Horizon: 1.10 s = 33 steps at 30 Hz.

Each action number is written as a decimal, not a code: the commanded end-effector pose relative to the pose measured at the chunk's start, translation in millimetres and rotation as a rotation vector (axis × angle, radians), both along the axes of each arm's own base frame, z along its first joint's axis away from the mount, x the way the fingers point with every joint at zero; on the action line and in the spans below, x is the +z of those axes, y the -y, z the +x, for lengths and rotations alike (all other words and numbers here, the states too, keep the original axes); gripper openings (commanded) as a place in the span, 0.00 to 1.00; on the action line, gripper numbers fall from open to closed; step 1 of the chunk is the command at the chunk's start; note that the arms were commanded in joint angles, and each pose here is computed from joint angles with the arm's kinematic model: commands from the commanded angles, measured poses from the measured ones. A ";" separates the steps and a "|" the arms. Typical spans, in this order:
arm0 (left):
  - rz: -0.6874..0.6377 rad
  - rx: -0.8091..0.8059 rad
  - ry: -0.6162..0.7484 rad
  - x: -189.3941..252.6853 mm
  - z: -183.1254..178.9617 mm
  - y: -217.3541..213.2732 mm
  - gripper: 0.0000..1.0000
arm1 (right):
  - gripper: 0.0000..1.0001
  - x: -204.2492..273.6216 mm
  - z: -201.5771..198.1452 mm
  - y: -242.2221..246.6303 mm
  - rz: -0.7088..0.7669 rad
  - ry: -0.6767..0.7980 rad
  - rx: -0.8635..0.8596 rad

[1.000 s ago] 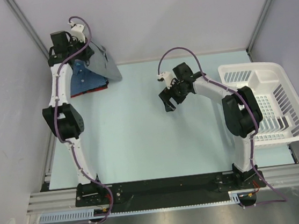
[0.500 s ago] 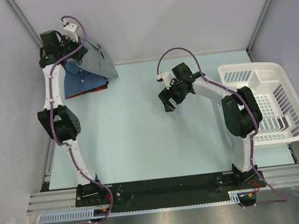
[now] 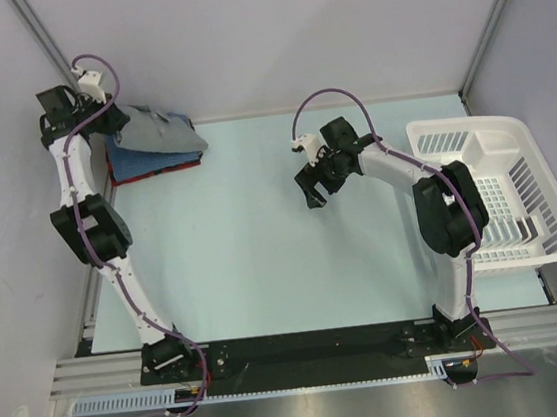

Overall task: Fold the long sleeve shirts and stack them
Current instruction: Neatly place the folded shirt to the corner

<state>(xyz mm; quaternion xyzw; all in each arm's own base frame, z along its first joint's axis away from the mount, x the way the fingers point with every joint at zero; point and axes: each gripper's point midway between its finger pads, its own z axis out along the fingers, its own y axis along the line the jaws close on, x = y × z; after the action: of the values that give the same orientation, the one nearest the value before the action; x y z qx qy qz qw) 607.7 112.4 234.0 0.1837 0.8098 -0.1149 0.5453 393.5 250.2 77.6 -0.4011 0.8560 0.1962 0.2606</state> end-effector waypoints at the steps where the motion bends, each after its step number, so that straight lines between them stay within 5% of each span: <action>1: 0.015 0.015 0.076 4.8 8.6 -30.3 0.27 | 1.00 27.0 11.1 -6.0 0.025 0.077 0.006; 5: 0.094 0.120 0.064 -11.6 12.1 -68.6 0.33 | 1.00 26.9 11.2 -6.8 0.024 0.077 0.009; 8: 0.133 0.215 0.025 -21.3 6.0 -93.1 0.52 | 1.00 27.4 11.7 -6.8 0.024 0.079 0.008; 10: 0.159 0.277 0.011 -17.9 -0.5 -104.6 0.75 | 1.00 27.7 11.2 -7.1 0.025 0.076 0.009; 14: 0.161 0.318 -0.029 -12.0 -14.7 -105.7 0.94 | 1.00 28.1 11.0 -9.1 0.031 0.065 0.013; 22: 0.076 0.242 -0.123 -9.4 -61.0 -65.1 1.00 | 1.00 39.9 16.4 -11.7 0.070 0.062 -0.001; 28: 0.140 0.297 -0.196 -28.3 -80.9 -68.4 0.99 | 1.00 36.3 15.6 -12.7 0.086 0.041 0.002; 33: 0.005 0.358 -0.287 -38.8 -100.9 -60.6 0.98 | 1.00 44.1 26.5 -16.4 0.125 0.036 -0.020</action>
<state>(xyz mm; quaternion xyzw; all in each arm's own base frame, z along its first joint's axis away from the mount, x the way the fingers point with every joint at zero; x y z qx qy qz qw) 529.7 181.5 188.3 0.0661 0.8901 -0.0177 0.4507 403.3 258.6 97.9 -0.3923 0.8501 0.2190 0.2746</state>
